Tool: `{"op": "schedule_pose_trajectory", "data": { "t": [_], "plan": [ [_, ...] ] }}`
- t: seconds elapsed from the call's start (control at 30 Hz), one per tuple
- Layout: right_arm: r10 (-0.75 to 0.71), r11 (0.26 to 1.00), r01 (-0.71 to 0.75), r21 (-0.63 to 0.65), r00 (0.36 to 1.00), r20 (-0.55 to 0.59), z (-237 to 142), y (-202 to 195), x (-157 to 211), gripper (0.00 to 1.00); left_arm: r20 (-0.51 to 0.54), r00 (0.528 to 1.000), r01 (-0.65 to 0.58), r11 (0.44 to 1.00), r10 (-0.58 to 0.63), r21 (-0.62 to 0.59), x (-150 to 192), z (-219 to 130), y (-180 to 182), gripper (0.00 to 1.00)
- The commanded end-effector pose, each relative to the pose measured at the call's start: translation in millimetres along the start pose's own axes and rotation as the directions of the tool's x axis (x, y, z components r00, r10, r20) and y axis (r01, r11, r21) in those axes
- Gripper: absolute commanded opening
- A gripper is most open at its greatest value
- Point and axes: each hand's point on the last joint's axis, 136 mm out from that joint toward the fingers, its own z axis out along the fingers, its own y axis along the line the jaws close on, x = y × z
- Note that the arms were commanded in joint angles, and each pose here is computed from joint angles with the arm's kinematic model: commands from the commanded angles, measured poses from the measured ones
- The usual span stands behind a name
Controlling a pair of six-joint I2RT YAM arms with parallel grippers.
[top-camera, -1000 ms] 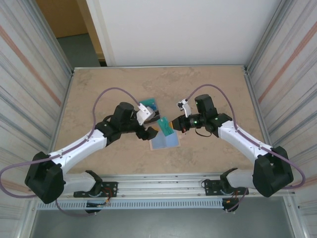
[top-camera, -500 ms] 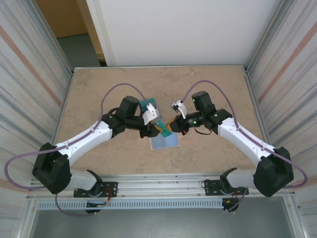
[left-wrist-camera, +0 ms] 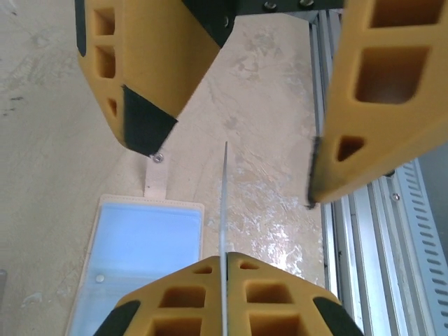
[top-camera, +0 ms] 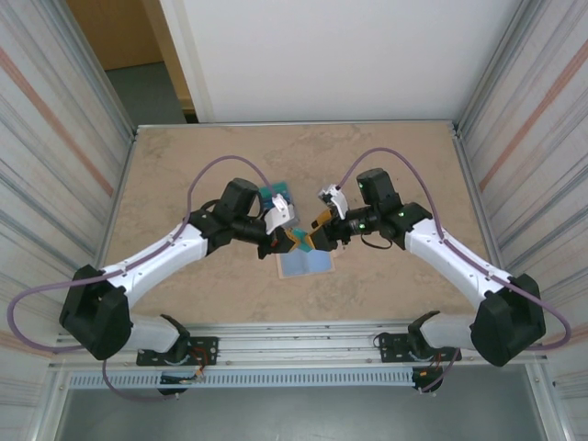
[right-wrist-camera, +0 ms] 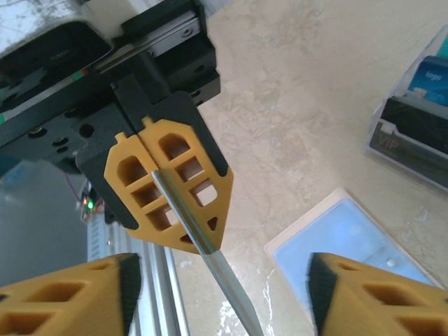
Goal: Take the credit cards out of the card holder
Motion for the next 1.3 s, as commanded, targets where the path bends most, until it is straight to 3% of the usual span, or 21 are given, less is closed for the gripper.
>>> {"op": "schedule_pose_trajectory", "data": {
  "t": [0.0,0.2,0.47,0.73,0.93,1.17,1.23,1.27],
  "plan": [
    [0.002,0.997,-0.01,0.076,0.994,0.111,-17.3,-5.6,-14.4,0.74,0.085,0.996,0.0,0.997,0.007,-0.083,-17.5,-17.3,1.9,0.0],
    [0.026,0.993,-0.057,0.108,0.964,0.266,-29.9,-9.1,-15.3,0.78,0.28,0.959,0.085,0.982,-0.035,-0.171,-34.2,-42.1,-1.0,0.0],
    [0.047,0.997,-0.022,-0.072,0.928,0.37,-22.8,14.0,-27.8,0.76,0.421,0.903,0.181,0.965,-0.086,-0.191,-44.4,-61.7,-3.3,0.0],
    [-0.01,0.987,0.068,-0.149,0.933,0.359,-2.9,33.6,-43.9,0.47,0.448,0.882,0.234,0.961,-0.147,-0.145,-47.1,-59.4,-3.8,0.0],
    [-0.016,0.982,0.081,-0.169,0.936,0.353,5.5,34.7,-48.8,0.41,0.458,0.876,0.221,0.97,-0.154,-0.097,-51.2,-58.4,-10.8,0.0],
    [-0.043,0.971,0.125,-0.206,0.93,0.365,2.6,47.1,-51.8,0.05,0.438,0.882,0.232,0.969,-0.171,-0.089,-46.6,-53.6,-9.0,0.0],
    [-0.058,0.971,0.135,-0.196,0.932,0.358,0.9,49.1,-50.4,0.0,0.43,0.886,0.236,0.967,-0.172,-0.099,-44.2,-52.7,-7.4,0.02],
    [-0.066,0.974,0.135,-0.18,0.936,0.347,0.6,48.0,-48.6,0.0,0.427,0.888,0.235,0.966,-0.17,-0.106,-43.5,-52.9,-7.0,0.08]
  ]
}}
